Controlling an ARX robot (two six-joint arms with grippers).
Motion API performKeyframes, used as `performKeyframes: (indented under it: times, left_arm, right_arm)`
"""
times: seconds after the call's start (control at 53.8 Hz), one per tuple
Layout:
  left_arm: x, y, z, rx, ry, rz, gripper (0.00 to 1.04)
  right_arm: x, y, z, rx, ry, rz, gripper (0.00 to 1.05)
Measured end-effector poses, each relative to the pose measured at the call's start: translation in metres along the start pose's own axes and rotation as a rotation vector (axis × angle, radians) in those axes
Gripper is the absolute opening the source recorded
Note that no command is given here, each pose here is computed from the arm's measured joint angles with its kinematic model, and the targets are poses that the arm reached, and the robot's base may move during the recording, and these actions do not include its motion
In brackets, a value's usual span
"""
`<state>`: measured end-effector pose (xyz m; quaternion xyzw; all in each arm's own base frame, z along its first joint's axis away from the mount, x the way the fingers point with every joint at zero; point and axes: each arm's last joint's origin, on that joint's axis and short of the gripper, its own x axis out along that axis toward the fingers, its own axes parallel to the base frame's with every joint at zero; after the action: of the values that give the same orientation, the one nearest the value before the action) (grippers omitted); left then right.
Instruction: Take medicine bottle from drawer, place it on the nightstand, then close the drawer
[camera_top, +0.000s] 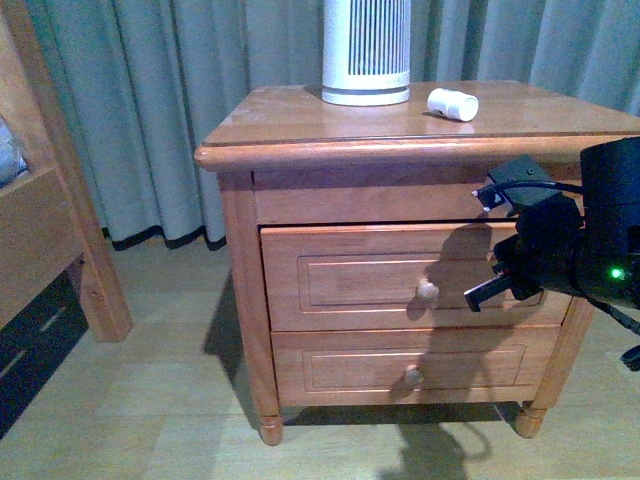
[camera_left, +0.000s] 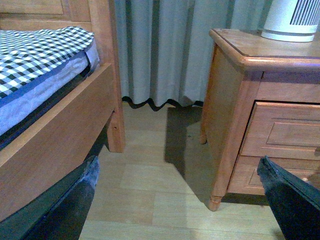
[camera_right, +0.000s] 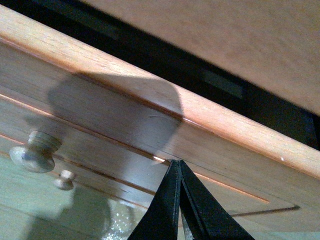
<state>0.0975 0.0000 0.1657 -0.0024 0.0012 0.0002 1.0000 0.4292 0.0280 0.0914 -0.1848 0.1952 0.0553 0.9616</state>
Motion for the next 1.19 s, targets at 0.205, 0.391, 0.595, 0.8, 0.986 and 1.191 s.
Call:
performKeyframes:
  times: [0.205,0.391,0.595,0.8,0.986,1.191]
  left_arm:
    - [0.0,0.0,0.0,0.0,0.0,0.0,0.98]
    - [0.0,0.0,0.0,0.0,0.0,0.0,0.98]
    - [0.0,0.0,0.0,0.0,0.0,0.0,0.98]
    - [0.0,0.0,0.0,0.0,0.0,0.0,0.98]
    - [0.0,0.0,0.0,0.0,0.0,0.0,0.98]
    - [0.0,0.0,0.0,0.0,0.0,0.0,0.98]
  right_arm:
    - [0.004,-0.025,-0.006,0.017,0.01,-0.001,0.03]
    - [0.004,-0.03,-0.009,0.02,-0.001,0.008,0.03]
    - [-0.023,-0.026,0.008,0.064,-0.016,0.026,0.03]
    - [-0.091,-0.019,0.05,0.271,-0.003,0.117,0.03]
    - [-0.158,-0.038,0.103,0.441,-0.146,0.149,0.03]
    - [-0.273,-0.056,0.15,0.488,-0.432,0.15,0.29]
